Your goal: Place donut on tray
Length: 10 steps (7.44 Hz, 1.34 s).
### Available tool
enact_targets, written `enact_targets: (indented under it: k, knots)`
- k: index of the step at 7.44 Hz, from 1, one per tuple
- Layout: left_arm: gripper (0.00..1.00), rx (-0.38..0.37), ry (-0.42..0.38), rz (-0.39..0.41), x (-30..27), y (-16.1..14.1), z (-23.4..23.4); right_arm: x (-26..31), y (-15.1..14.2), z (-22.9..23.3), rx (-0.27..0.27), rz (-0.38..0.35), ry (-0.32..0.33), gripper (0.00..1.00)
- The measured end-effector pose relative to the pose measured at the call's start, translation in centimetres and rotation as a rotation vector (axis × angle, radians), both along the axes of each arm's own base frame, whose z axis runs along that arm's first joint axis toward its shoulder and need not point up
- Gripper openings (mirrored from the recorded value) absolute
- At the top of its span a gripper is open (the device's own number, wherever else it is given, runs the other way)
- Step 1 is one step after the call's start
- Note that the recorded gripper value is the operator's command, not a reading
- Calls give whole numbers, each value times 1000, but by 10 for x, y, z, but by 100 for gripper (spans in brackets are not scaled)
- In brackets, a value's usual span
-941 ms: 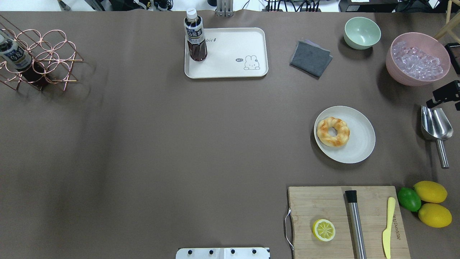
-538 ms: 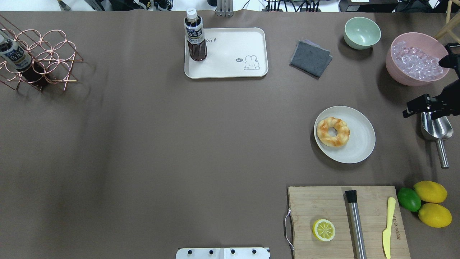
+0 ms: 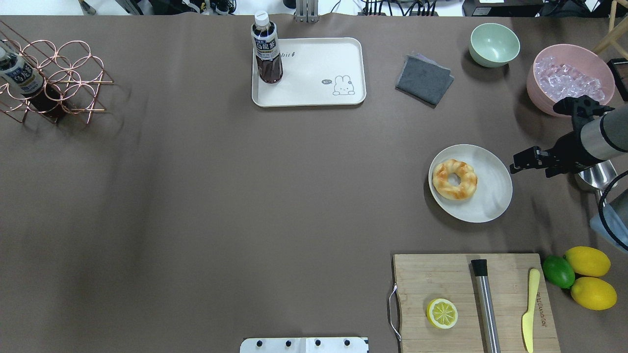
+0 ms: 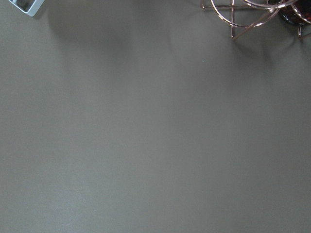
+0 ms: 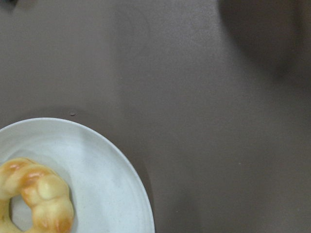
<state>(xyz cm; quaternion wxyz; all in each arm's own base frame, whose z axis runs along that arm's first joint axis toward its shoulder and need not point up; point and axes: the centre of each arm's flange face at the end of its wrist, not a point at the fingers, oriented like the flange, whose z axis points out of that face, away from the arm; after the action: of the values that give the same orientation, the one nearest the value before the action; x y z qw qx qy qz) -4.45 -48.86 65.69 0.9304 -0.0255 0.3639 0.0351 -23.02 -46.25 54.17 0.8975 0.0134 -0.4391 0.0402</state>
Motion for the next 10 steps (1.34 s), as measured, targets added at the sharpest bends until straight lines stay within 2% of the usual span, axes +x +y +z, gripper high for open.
enact_targets:
  k: [5,8,9,10]
  knots:
    - [98,-7,0,0,0,3,4,-26,2,9,-9,-11,-7,99]
    - [98,-8,0,0,0,3,4,-36,5,8,-6,-29,-8,92]
    - [98,-8,0,0,0,3,4,-40,6,8,-6,-35,-7,59]
    - [98,-8,0,0,0,3,4,-42,7,8,-8,-38,-7,31]
